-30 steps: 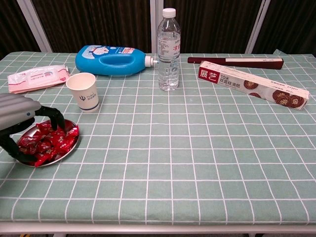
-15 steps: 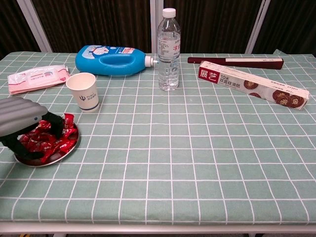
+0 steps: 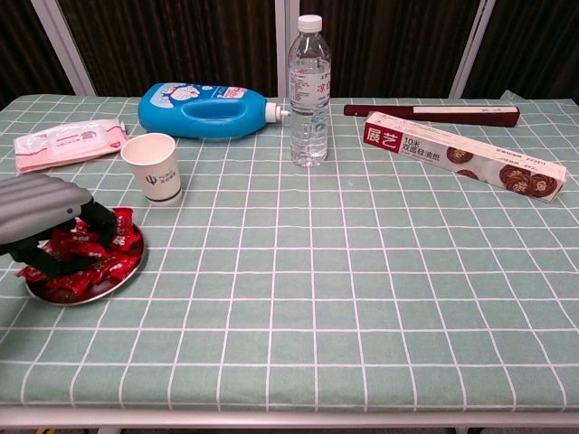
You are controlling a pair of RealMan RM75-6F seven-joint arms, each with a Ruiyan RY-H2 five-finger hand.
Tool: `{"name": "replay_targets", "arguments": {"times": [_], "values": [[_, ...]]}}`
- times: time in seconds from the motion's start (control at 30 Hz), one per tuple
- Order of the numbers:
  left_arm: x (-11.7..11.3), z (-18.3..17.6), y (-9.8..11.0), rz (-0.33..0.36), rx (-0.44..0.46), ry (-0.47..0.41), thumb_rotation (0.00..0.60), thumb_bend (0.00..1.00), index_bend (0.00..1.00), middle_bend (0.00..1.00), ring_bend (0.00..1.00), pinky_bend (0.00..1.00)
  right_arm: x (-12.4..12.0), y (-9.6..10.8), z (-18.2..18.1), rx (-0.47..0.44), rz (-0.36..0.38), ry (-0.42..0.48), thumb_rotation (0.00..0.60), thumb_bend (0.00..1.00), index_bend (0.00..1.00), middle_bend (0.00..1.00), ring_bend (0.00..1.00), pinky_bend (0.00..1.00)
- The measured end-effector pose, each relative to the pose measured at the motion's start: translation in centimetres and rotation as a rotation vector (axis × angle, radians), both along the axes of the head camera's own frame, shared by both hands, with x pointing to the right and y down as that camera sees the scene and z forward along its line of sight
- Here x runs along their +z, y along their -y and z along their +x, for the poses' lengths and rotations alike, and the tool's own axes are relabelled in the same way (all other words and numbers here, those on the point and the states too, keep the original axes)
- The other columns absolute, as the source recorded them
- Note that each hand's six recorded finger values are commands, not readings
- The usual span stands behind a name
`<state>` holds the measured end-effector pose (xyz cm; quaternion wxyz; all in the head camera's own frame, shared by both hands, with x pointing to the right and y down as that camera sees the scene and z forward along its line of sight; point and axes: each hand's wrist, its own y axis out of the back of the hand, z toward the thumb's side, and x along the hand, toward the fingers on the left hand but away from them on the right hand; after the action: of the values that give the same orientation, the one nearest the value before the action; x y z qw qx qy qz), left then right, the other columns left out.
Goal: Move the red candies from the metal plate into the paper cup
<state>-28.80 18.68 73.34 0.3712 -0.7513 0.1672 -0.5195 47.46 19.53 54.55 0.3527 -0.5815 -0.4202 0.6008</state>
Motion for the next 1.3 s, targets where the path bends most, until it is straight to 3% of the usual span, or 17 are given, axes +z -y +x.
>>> {"name": "replay_targets", "arguments": {"times": [0.17, 0.47, 0.7, 0.97, 1.3], "values": [[-1.1, -0.1, 1.3, 0.002, -0.041, -0.054, 0.600, 0.51, 0.69, 0.73, 0.95, 1.00, 0.0, 0.1, -0.1, -0.005, 0.001, 0.005, 0.600, 0.02, 0.00, 0.09, 0.00, 0.23], [-3.8, 1.4, 8.5, 0.115, -0.104, -0.142, 0.600, 0.51, 0.67, 0.72, 0.95, 1.00, 0.0, 0.2, -0.2, -0.006, -0.001, 0.004, 0.600, 0.02, 0.00, 0.09, 0.00, 0.23], [-2.6, 3.1, 12.7, 0.128, -0.104, -0.118, 0.600, 0.51, 0.64, 0.69, 0.94, 1.00, 0.0, 0.0, 0.3, 0.010, -0.003, -0.002, 0.600, 0.02, 0.00, 0.09, 0.00, 0.23], [0.0, 4.2, 13.7, 0.094, -0.089, -0.038, 0.600, 0.51, 0.60, 0.65, 0.94, 1.00, 0.1, -0.1, 0.7, 0.023, -0.005, -0.009, 0.600, 0.03, 0.00, 0.09, 0.00, 0.24], [0.2, 4.7, 13.2, 0.084, -0.071, -0.017, 0.600, 0.51, 0.50, 0.55, 0.93, 1.00, 0.3, 0.0, 0.9, 0.028, -0.010, -0.011, 0.600, 0.03, 0.00, 0.09, 0.00, 0.25]]}}
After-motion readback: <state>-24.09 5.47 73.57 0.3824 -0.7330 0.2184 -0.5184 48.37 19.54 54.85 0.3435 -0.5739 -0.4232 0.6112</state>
